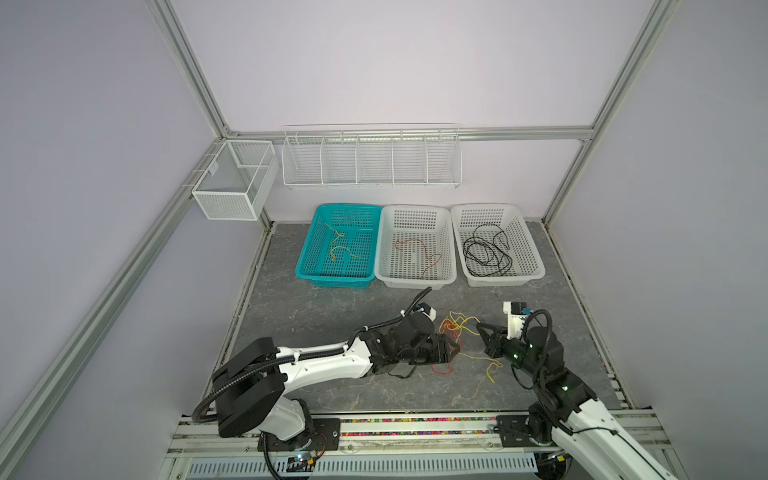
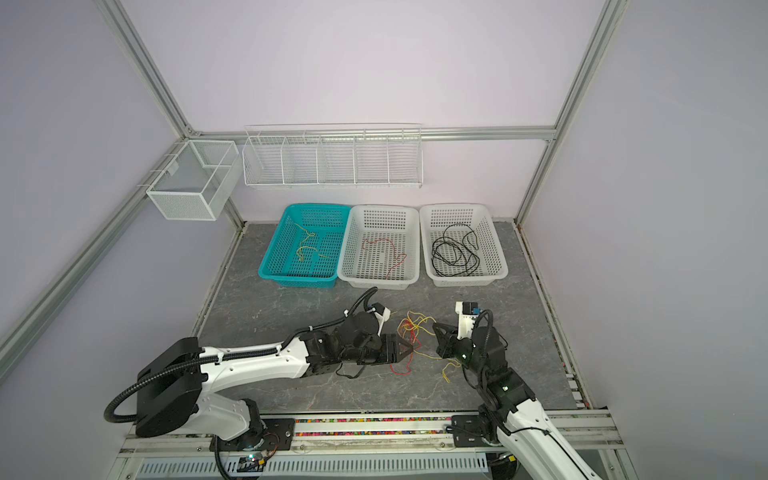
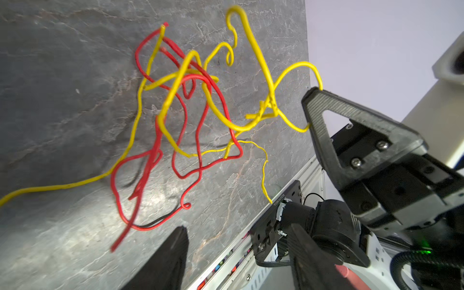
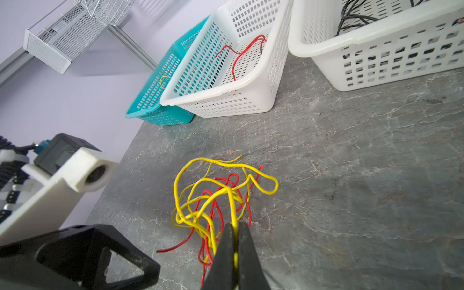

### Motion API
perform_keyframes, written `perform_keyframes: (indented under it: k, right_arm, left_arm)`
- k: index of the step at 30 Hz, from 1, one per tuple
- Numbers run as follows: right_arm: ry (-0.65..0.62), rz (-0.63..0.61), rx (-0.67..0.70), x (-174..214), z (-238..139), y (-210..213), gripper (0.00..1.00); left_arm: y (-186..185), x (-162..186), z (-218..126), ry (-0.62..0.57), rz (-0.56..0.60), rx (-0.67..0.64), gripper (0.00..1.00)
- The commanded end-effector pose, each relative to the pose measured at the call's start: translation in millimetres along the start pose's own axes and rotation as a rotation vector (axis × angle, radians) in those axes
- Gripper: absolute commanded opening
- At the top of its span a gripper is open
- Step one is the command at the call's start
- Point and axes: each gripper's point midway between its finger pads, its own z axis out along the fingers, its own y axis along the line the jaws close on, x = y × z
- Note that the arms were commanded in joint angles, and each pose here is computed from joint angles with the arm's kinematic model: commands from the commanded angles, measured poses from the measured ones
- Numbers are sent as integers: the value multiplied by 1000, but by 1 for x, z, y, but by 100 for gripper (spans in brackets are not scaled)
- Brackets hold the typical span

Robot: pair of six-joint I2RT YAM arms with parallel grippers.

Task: Untangle the cables
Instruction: 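Bring the left gripper back to the tangle and grasp wires near the right gripper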

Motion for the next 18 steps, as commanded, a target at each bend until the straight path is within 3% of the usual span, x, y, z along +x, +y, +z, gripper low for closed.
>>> perform_keyframes:
  k: [1,4,11,18]
  right_arm:
    - [-18,3,-29,-2,0,4,6]
    - [-18,3,-37,-2,0,6,6]
    - [-30,-1,-54,-4,-3,9,6]
    - [-42,0,-76,-6,-8,14,6]
  left_arm:
    - [-16,-7,9,-59,-2,-10,64]
    - [-11,-8,20,-69,-45,-37,64]
    - [-9,-14,41,-75,-17,-97,64]
    - [4,-23,43,-89,95,-225,60]
